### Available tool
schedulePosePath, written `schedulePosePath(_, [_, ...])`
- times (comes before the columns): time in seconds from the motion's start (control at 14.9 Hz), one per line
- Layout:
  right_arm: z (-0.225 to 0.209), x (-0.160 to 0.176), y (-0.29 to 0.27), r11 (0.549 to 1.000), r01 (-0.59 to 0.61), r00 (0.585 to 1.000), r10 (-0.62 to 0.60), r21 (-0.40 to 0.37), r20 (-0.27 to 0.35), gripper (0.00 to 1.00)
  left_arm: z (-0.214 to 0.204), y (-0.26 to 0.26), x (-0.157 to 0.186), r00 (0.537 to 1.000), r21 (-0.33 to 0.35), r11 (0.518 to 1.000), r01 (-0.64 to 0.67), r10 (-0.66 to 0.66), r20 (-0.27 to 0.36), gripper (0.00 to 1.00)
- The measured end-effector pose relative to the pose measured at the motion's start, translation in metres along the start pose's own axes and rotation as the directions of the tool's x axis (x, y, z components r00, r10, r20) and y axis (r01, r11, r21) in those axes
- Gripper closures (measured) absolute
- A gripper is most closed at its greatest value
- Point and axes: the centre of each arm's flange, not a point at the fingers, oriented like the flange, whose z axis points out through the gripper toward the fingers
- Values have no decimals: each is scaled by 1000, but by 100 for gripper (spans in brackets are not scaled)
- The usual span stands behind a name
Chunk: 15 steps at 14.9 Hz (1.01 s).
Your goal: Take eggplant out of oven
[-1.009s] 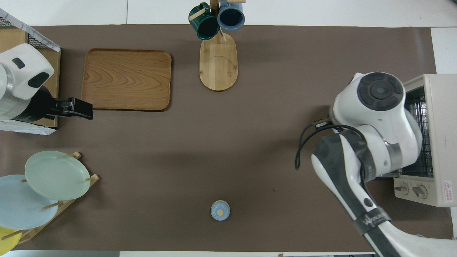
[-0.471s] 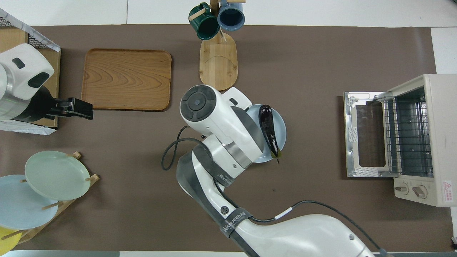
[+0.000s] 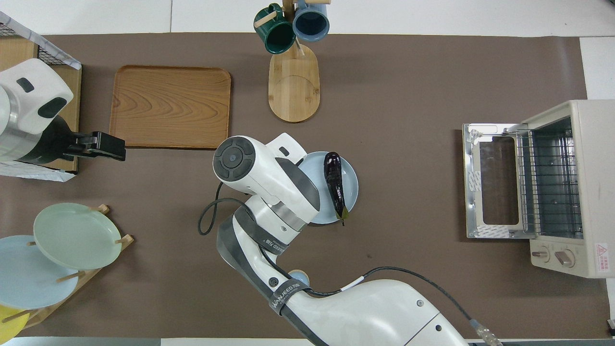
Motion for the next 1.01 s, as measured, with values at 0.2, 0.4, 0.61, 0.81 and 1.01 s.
schedulePosePath(0.2, [-26,16,23,1000,10,1000,-10,4,-13,56,0,1,0,1000,0,1000,-1,1,0,0])
schedulePosePath(0.4, [-57,44,89,997,69,997,-68,-46,26,59,0,5,0,1000,0,1000,-5,5,-4,0])
schedulePosePath(0.61, [-60,69,164,991,69,995,-60,-110,79,90,0,31,-1,1000,-3,1000,-4,4,-19,0])
schedulePosePath(0.81, [-21,68,220,975,97,987,-68,-199,146,99,10,78,-5,999,-30,999,-11,9,-38,0])
schedulePosePath(1.01, [35,64,279,972,108,981,-71,-208,178,99,36,125,-14,999,-56,998,-24,21,-42,0])
